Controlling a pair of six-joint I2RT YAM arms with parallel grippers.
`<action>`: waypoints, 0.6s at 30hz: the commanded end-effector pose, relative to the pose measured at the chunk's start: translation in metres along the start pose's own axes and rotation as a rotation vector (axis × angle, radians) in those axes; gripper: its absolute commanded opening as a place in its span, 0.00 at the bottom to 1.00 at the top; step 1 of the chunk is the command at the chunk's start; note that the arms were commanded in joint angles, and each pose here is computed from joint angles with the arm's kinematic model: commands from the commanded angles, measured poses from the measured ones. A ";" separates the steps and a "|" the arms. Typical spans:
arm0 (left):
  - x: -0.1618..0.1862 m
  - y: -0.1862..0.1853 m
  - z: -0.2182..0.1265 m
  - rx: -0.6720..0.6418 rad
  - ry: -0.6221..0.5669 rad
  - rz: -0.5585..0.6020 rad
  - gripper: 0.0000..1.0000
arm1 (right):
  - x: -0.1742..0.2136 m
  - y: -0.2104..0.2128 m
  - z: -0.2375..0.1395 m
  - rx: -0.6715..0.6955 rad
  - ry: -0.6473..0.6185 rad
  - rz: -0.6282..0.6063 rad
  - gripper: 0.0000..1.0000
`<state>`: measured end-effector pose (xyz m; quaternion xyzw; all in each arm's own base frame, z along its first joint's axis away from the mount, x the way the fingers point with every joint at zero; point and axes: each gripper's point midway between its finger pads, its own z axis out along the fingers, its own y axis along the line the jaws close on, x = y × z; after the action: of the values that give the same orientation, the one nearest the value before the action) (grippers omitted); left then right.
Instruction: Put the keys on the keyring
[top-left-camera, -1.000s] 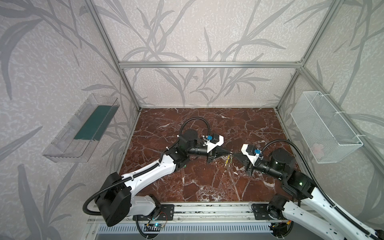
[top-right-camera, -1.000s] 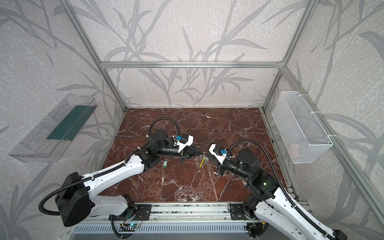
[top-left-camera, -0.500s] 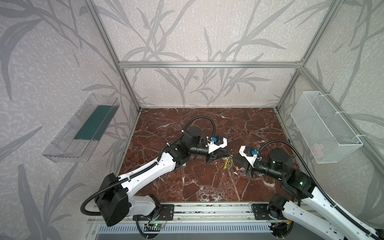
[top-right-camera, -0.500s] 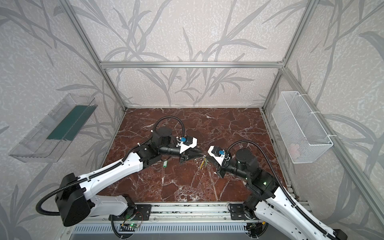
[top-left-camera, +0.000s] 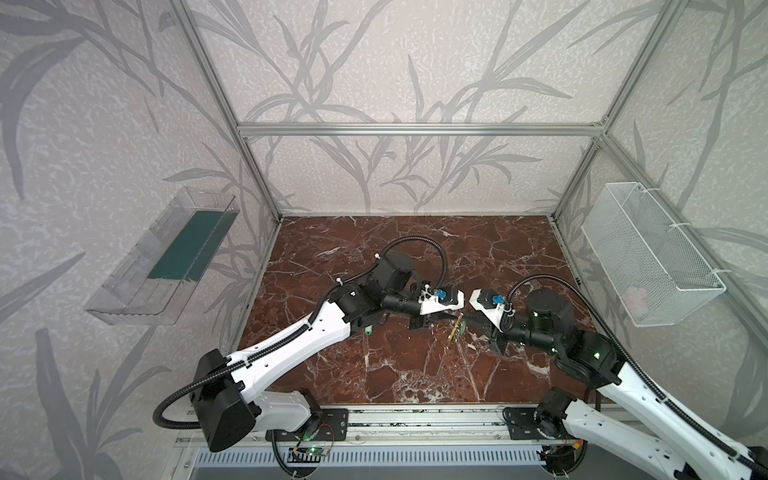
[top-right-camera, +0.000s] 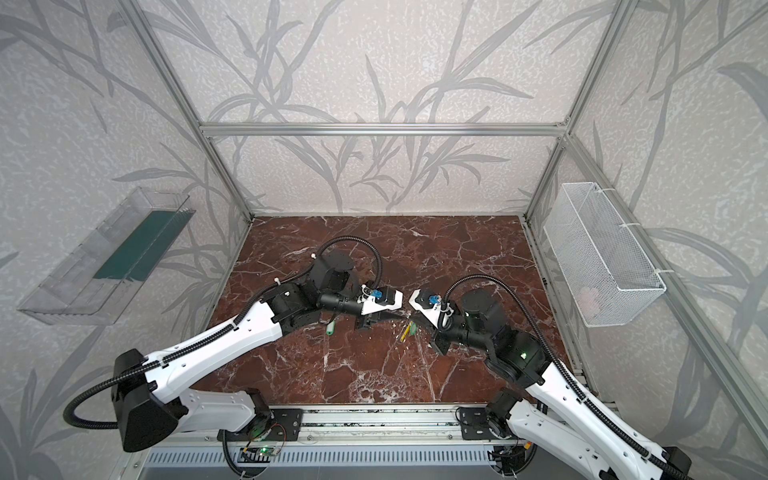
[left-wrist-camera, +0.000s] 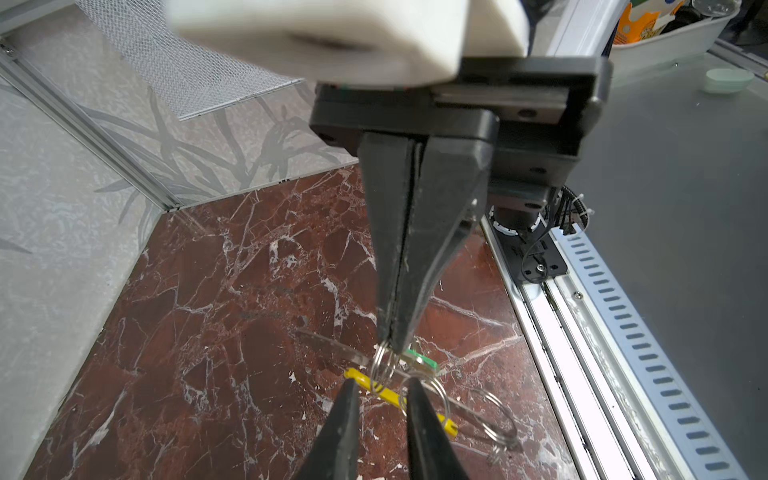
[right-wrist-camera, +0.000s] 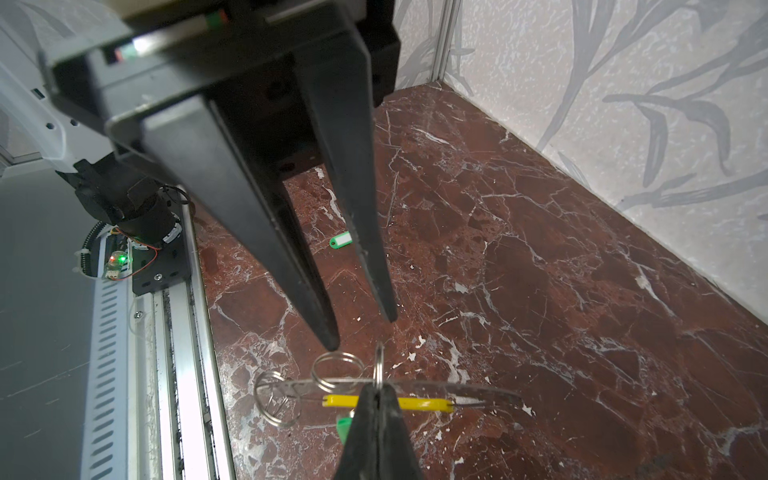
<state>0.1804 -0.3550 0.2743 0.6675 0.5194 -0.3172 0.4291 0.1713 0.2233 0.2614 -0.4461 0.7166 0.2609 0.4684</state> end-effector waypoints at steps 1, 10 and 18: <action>-0.005 0.001 -0.003 -0.011 0.031 0.067 0.24 | -0.018 0.004 -0.008 -0.018 -0.046 -0.015 0.00; -0.008 0.006 0.005 -0.034 0.031 0.094 0.25 | -0.015 0.007 -0.004 -0.046 -0.030 -0.009 0.00; -0.006 0.004 0.012 -0.014 0.037 0.091 0.19 | -0.017 0.008 -0.003 -0.051 -0.042 -0.015 0.00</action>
<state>0.1839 -0.3629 0.2691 0.6827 0.5162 -0.2872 0.4301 0.1684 0.2274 0.2568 -0.4535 0.7175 0.2717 0.4535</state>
